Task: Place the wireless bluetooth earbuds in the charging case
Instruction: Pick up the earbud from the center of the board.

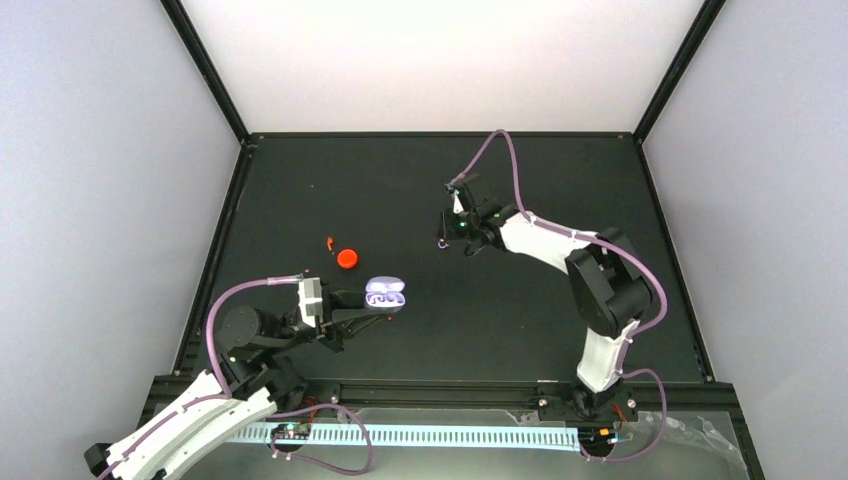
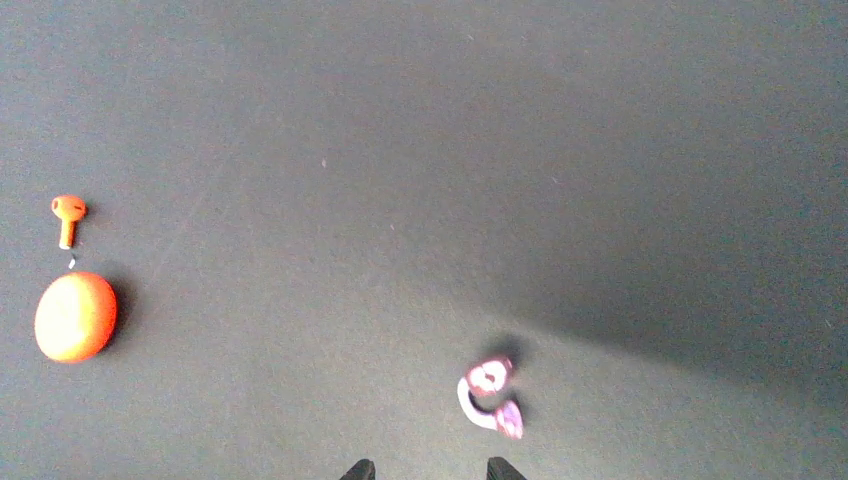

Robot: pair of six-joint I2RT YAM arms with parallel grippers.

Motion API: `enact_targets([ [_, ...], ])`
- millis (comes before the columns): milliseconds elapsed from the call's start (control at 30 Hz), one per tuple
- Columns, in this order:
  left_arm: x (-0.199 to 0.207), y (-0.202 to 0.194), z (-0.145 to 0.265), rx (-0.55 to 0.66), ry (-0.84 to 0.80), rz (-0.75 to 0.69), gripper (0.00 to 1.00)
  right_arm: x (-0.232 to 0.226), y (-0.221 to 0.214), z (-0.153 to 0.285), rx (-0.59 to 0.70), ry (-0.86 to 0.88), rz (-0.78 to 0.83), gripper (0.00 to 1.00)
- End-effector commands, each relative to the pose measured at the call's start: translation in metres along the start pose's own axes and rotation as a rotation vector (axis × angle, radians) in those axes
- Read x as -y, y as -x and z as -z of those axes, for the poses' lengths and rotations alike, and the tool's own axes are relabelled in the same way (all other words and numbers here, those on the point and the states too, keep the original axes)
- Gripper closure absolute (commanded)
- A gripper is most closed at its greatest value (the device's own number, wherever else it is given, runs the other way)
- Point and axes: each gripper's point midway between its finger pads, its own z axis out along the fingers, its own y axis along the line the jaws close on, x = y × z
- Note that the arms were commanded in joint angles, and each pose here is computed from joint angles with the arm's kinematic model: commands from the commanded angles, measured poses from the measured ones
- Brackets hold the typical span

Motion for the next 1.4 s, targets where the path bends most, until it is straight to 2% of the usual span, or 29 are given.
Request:
enact_targets([
  [0, -0.001, 0.009, 0.003, 0.012, 0.021, -0.005, 0.99, -0.010, 0.011, -0.012, -0.007, 0.019, 0.041, 0.72],
  [300, -0.001, 0.009, 0.007, 0.011, 0.038, -0.012, 0.98, 0.006, 0.005, -0.034, -0.040, -0.056, 0.005, 0.70],
  [500, -0.001, 0.010, 0.010, 0.013, 0.048, -0.017, 0.99, 0.016, -0.008, -0.045, -0.061, -0.061, -0.053, 0.57],
  [600, -0.001, 0.009, 0.011, 0.011, 0.047, -0.015, 0.98, 0.013, -0.009, -0.050, -0.074, -0.043, -0.063, 0.54],
  [1067, -0.001, 0.008, 0.011, 0.013, 0.047, -0.007, 0.98, -0.012, -0.033, -0.054, -0.154, 0.044, -0.095, 0.56],
  [1233, -0.001, 0.007, 0.009, 0.009, 0.043, -0.006, 0.99, -0.031, -0.033, -0.052, -0.169, 0.095, -0.080, 0.56],
  [1367, -0.002, 0.006, 0.008, 0.005, 0.041, -0.004, 0.99, -0.038, -0.018, -0.038, -0.121, 0.104, -0.021, 0.56],
])
